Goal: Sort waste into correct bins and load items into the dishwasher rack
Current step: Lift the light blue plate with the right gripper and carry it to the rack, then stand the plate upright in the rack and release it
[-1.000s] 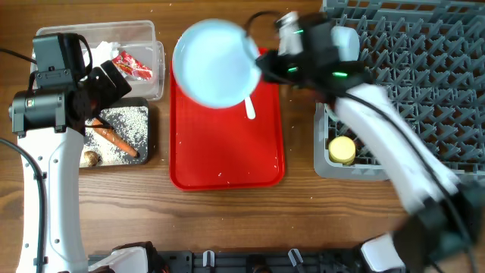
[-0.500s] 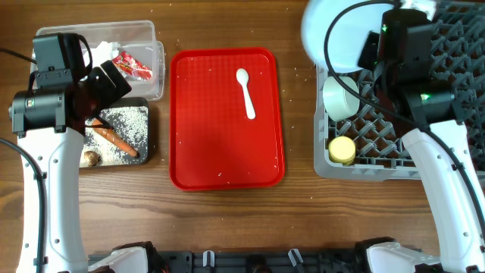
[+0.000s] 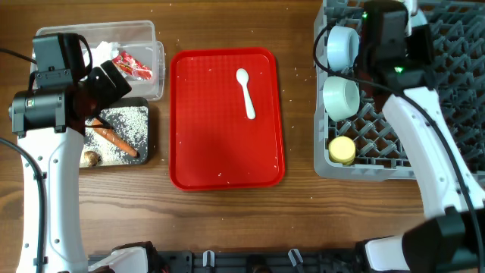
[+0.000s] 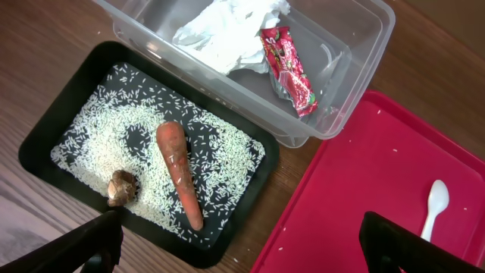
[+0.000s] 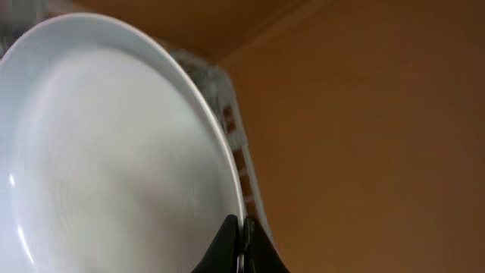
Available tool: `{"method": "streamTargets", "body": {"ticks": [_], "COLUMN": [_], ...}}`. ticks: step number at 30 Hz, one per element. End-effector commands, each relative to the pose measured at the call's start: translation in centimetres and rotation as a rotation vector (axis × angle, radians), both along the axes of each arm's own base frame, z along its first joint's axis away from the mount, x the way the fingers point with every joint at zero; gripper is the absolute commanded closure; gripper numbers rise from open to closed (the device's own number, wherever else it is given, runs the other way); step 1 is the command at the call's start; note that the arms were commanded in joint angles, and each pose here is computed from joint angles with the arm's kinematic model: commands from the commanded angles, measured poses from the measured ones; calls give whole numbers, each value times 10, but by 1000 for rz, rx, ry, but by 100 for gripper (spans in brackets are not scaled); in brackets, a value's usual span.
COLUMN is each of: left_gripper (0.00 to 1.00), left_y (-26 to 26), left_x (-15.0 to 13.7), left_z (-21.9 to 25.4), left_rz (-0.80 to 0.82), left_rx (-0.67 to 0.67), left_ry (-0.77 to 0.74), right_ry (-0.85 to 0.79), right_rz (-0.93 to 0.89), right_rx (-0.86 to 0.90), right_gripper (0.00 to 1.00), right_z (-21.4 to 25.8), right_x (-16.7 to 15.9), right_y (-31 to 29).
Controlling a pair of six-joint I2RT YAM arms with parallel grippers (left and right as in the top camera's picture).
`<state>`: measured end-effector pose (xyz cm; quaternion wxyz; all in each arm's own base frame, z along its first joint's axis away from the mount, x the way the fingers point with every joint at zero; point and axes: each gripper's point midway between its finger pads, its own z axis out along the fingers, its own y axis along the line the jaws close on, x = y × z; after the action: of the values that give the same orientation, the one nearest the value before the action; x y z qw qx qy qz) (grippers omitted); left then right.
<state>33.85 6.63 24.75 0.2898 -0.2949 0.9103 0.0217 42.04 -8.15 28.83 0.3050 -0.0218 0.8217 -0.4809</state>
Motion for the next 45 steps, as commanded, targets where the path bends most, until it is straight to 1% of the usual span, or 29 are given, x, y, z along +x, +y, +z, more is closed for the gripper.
{"method": "streamTargets", "body": {"ticks": [1,7,9,10,11,12,13,14,18,19,20,22,24,26,29,30,32,34,36,38,42,45], "left_gripper": [0,0,0,0,0,0,0,0,0,0,0,0,0,0,0,0,0,0,0,0,0,0], "left_y": [-1,-1,-1,-1,-1,-1,-1,-1,-1,-1,-1,-1,-1,-1,-1,-1,-1,-1,-1,-1,-1,-1], "left_x": [0,0,0,0,0,0,0,0,0,0,0,0,0,0,0,0,0,0,0,0,0,0], "left_z": [4,4,4,4,4,4,4,4,4,4,4,4,4,4,4,4,4,4,4,4,4,4], "left_rz": [5,5,5,5,5,5,5,5,5,5,5,5,5,5,5,5,5,5,5,5,5,5], "left_rx": [-8,-8,-8,-8,-8,-8,-8,-8,-8,-8,-8,-8,-8,-8,-8,-8,-8,-8,-8,-8,-8,-8], "left_ry": [-15,-15,-15,-15,-15,-15,-15,-15,-15,-15,-15,-15,-15,-15,-15,-15,-15,-15,-15,-15,-15,-15], "right_ry": [133,209,227,235,239,222,191,157,16,6,-13,-47,-79,-78,-46,-49,-41,-14,59,155,296,378], "right_rz": [-35,-14,39,69,84,82,64,44,-41,-41,-19,48,183,348,466,521,574,574,568,561,529,495], "right_rx": [-76,-54,-2,28,45,65,86,109,211,227,297,458,736,1051,1348,1386,1365,1322,1253,1224,1252,1216], "right_gripper": [96,96,96,87,73,56,25,0,1,0,0,0,0,0,0,0,0,0,0,0,1,1], "right_z": [-20,-53,-65,-70,-72,-74,-73,-73,-70,-68,-65,-59,-49,-36,-24,-23,-33,-51,-84,-118,-159,-163], "right_x": [-1,5,9,11,12,13,13,13,10,9,9,10,12,8,0,2,5,6,2,-5,-14,-23], "right_y": [-12,-13,-5,-1,2,3,3,3,4,6,16,44,100,167,234,257,288,308,328,344,356,351]}}
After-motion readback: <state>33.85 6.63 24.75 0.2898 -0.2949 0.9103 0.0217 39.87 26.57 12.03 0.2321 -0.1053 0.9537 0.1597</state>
